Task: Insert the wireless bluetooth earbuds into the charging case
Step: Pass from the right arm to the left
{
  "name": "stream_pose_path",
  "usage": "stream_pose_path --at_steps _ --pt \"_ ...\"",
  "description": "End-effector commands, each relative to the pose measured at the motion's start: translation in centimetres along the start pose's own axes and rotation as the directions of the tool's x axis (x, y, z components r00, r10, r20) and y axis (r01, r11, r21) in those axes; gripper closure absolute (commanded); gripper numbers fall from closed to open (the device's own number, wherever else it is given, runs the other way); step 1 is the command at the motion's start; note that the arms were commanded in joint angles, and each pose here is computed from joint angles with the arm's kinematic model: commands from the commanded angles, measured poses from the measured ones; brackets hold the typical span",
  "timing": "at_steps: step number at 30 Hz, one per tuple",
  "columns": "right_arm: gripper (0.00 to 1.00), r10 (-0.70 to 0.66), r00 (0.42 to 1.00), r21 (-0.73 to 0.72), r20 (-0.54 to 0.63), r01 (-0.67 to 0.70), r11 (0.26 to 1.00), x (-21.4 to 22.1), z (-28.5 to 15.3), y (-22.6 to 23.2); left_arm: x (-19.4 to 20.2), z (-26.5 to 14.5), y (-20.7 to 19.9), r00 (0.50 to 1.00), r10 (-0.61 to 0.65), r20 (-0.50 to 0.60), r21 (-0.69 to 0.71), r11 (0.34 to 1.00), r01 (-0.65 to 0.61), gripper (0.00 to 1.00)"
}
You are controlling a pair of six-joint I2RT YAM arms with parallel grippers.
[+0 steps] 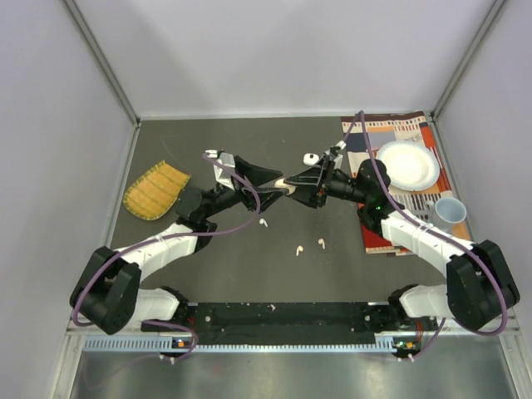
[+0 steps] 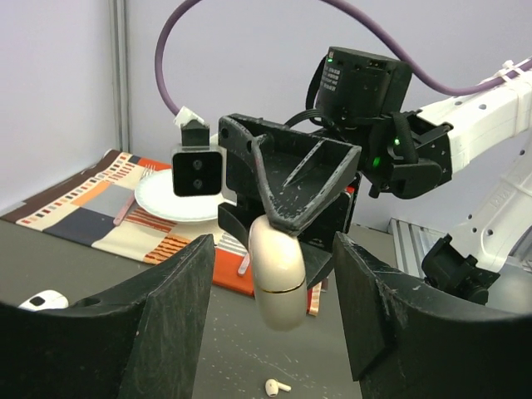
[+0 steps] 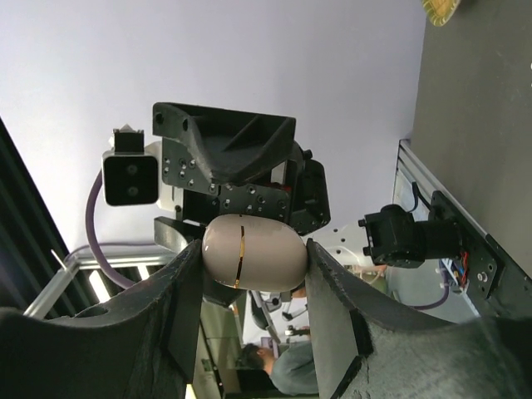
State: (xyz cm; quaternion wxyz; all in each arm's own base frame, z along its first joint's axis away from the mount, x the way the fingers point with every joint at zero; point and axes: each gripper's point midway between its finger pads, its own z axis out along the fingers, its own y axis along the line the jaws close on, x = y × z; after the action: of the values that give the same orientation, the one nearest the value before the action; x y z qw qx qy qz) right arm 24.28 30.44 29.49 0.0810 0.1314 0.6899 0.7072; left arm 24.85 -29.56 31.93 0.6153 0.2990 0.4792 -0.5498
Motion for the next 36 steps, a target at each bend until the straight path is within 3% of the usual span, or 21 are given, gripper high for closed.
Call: stream_pose_path --at_steps 1,14,24,36 --pt "1.00 -0.133 0.991 -0.114 0.000 0.132 0.985 0.9 -0.2 4.6 -1.1 0.5 -0.3 0.999 0.011 0.030 0.020 1.000 -0.012 0.36" --pt "1.00 -0.130 0.991 -0.185 -0.007 0.127 0.975 1.4 -0.6 5.9 0.0 0.5 -0.2 1.000 -0.001 -0.004 0.015 1.000 0.001 0.39" --pt "1.00 -0.120 0.993 -0.174 -0.012 0.116 0.978 1.3 -0.5 5.5 -0.4 0.9 0.0 1.000 0.002 0.027 -0.006 1.000 -0.002 0.50" --pt "1.00 -0.114 0.993 -0.174 -0.016 0.110 0.979 1.5 -0.6 5.3 -1.0 1.3 0.0 0.998 0.020 0.054 -0.014 1.000 -0.019 0.51"
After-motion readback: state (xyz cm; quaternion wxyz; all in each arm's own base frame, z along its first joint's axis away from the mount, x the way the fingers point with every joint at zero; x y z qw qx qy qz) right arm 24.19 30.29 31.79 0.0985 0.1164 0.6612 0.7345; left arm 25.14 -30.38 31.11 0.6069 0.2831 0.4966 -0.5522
